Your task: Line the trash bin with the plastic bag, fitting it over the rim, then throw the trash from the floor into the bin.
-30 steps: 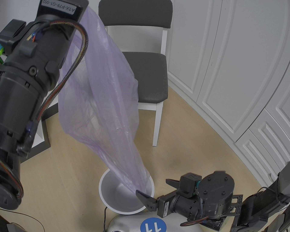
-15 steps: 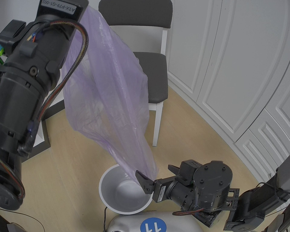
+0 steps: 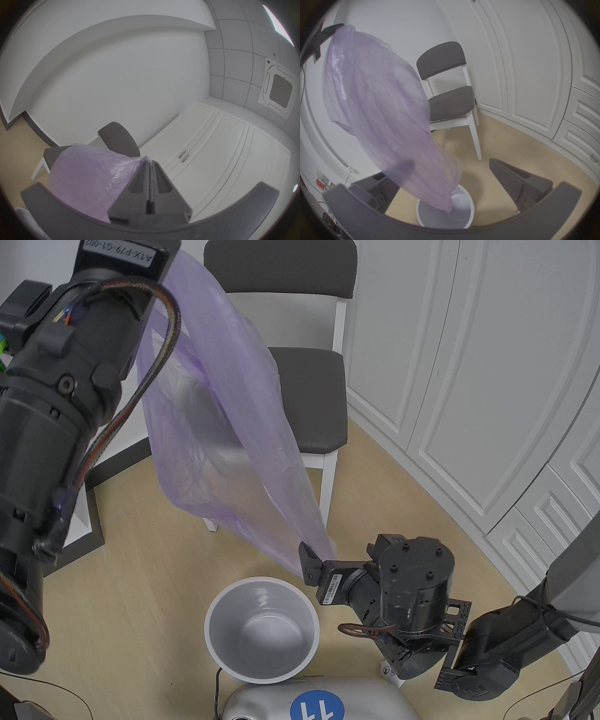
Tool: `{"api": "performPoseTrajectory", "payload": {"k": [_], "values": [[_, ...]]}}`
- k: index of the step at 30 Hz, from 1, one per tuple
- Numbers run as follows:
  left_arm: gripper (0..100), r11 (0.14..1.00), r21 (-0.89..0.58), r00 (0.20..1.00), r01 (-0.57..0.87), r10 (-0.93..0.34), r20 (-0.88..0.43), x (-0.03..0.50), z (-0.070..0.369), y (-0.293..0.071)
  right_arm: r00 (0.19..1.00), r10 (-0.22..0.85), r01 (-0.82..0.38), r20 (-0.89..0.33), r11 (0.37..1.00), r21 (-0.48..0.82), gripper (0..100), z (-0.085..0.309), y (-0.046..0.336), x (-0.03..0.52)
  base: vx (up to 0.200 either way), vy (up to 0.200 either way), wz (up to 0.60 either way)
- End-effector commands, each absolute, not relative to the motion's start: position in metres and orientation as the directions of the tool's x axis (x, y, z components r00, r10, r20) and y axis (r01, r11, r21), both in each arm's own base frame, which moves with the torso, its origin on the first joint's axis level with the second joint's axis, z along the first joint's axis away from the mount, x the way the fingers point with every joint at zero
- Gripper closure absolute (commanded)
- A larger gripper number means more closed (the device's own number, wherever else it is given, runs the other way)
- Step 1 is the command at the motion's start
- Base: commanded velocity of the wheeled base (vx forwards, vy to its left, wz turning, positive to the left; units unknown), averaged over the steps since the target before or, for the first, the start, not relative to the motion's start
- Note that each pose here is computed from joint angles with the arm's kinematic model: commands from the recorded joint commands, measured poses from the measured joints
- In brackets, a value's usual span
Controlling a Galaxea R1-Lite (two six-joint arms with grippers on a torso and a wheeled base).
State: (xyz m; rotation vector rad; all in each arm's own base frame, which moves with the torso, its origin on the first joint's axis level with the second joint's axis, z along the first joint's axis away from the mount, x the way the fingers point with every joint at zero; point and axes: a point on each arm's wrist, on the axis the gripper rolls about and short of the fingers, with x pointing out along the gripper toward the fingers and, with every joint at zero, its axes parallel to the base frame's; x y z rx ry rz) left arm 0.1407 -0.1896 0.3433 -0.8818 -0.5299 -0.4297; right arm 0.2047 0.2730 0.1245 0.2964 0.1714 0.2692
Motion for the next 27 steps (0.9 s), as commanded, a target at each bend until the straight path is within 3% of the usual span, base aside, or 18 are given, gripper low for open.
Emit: {"api": "performPoseTrajectory", "payload": {"k": [1, 9, 21, 27], "values": [[100, 0.564, -0.609, 0.789, 0.558, -0.132, 0.601, 0.140, 0.345, -0.188, 0.950, 0.279, -0.226, -0.140, 0.925, 0.305, 0, 0.114, 0.276, 0.213, 0.000, 0.000, 0.00], [100, 0.576, -0.601, 0.785, 0.555, -0.125, 0.606, 0.138, 0.347, -0.185, 0.959, 0.245, -0.189, -0.141, 0.927, 0.324, 0, 0.101, 0.275, 0.231, 0.000, 0.000, 0.00], [100, 0.581, -0.597, 0.785, 0.553, -0.125, 0.606, 0.138, 0.347, -0.185, 0.962, 0.237, -0.157, -0.137, 0.888, 0.431, 0, 0.136, 0.266, 0.233, 0.000, 0.000, 0.00], [100, 0.578, -0.597, 0.782, 0.557, -0.122, 0.611, 0.138, 0.347, -0.186, 0.882, 0.350, -0.088, -0.314, 0.778, 0.622, 0, 0.164, 0.265, 0.238, 0.000, 0.000, 0.00]]}}
